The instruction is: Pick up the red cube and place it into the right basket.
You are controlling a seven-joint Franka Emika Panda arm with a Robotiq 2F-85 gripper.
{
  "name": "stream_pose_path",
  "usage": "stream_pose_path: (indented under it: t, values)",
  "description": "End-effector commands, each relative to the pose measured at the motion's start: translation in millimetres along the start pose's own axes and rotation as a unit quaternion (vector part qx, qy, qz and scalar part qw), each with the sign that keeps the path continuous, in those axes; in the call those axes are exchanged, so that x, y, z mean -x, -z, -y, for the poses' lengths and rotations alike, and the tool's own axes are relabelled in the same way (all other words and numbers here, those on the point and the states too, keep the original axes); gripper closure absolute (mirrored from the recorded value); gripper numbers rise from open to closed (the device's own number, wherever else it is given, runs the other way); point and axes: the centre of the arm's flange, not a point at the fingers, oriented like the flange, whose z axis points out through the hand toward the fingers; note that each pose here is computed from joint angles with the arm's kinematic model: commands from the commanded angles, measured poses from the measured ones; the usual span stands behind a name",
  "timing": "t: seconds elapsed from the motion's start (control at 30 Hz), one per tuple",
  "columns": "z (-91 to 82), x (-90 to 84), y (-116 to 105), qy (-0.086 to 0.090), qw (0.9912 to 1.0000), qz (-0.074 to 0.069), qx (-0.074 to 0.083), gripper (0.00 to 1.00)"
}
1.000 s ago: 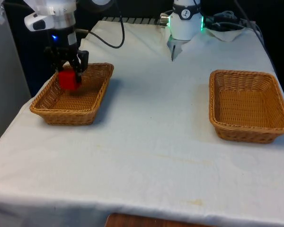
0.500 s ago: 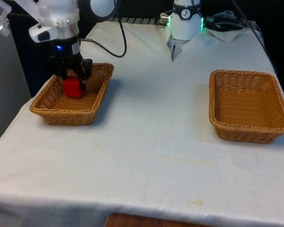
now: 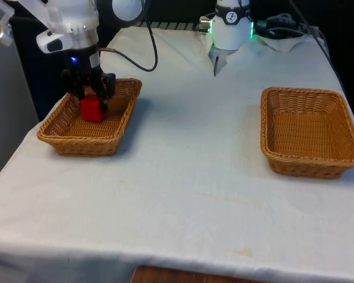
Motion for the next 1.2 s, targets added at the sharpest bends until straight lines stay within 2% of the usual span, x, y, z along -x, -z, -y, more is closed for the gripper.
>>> stream_pose_path:
  t: [0.0,0.13,0.17,0.2,0.23,0.27,0.3,0.5,0.73,0.77,0.87,1.03,1.07,1.17]
  values:
    - [-0.8,0.3,-0.3,0.000,0.99999,0.000,-0.003,0.81]
    - [-0.3,0.3,0.1,0.000,1.00000,0.001,0.000,0.43]
    - [-0.4,-0.1,0.2,0.000,0.99999,0.000,-0.004,0.43]
    - [-0.8,0.1,0.4,0.000,0.99999,0.000,-0.004,0.19]
    - [-0.8,0.1,0.4,0.000,0.99999,0.000,-0.004,0.10]
    - [-0.8,0.1,0.4,0.000,0.99999,0.000,-0.004,0.03]
    - [-0.8,0.1,0.4,0.000,0.99999,0.000,-0.004,0.00]
    - [-1.2,0.3,0.6,-0.001,0.99999,0.001,-0.004,0.00]
    - [11.8,-2.8,23.8,0.004,0.99997,-0.002,-0.006,0.00]
    - [8.7,-4.5,15.9,0.005,0.99994,-0.004,-0.009,0.00]
    - [21.5,-4.6,35.6,0.007,0.99993,-0.004,-0.009,0.00]
    - [40.5,-7.0,50.3,0.011,0.99987,-0.003,-0.012,0.00]
    - [36.7,-7.9,48.1,0.011,0.99982,-0.004,-0.015,0.00]
    - [49.8,-7.7,55.9,0.013,0.99982,-0.003,-0.013,0.00]
